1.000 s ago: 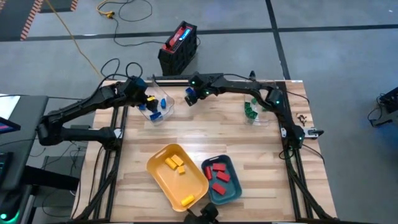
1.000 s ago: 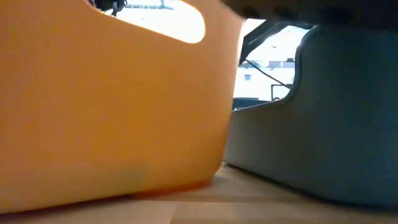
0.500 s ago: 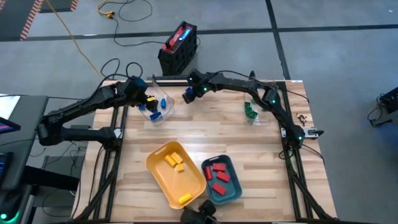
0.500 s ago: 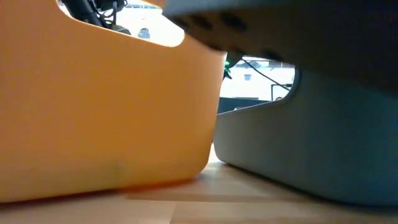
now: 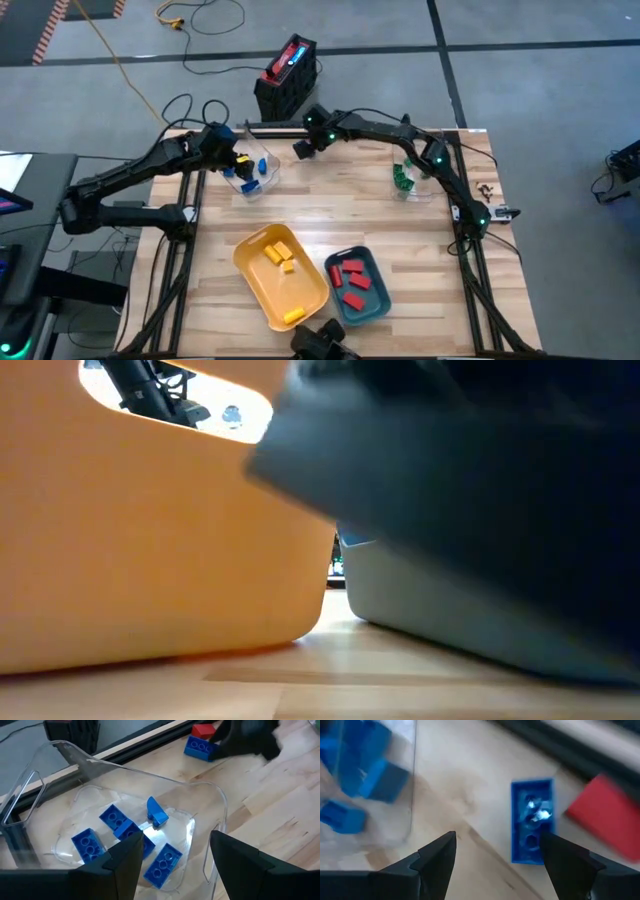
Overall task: Sort blocks
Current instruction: Put the blue game piece into the left transparent bin
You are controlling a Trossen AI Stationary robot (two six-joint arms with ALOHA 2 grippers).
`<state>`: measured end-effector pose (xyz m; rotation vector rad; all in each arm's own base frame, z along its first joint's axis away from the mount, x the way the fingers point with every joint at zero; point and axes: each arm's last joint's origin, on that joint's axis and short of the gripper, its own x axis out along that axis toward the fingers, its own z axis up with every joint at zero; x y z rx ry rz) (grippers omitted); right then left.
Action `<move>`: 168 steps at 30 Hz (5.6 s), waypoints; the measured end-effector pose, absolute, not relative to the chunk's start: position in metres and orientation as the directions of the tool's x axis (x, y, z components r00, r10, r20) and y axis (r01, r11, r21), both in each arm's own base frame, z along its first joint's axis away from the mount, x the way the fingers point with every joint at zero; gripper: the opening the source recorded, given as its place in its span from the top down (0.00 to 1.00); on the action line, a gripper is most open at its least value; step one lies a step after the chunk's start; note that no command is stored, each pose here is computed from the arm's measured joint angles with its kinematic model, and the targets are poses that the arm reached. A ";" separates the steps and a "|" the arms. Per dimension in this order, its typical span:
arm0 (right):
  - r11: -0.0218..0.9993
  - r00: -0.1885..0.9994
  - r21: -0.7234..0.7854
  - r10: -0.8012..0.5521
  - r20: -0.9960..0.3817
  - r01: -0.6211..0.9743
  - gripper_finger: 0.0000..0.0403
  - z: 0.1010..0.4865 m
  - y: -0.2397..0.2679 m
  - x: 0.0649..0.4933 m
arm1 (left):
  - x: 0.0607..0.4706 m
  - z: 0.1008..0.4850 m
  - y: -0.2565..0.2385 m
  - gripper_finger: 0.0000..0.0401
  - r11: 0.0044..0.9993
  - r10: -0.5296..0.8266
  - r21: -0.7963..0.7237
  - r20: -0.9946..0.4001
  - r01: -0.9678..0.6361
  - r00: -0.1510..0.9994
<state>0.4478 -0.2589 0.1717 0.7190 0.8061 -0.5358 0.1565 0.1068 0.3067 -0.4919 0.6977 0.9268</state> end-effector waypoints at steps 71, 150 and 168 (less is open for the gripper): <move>0.732 0.432 0.147 -0.217 -0.875 0.665 0.25 0.214 -0.180 0.412 | 0.156 0.305 0.102 0.44 0.604 0.452 -0.124 -0.761 -0.787 0.466; 0.930 0.322 0.187 0.080 -0.943 0.316 0.73 0.226 -0.144 0.388 | 0.164 0.307 0.096 0.44 0.909 0.299 0.029 -0.740 -0.416 0.602; 0.829 0.748 0.559 0.363 -0.555 0.012 0.71 0.367 -0.134 0.376 | 0.230 0.344 0.073 0.44 0.744 0.253 0.668 -0.264 -0.013 0.930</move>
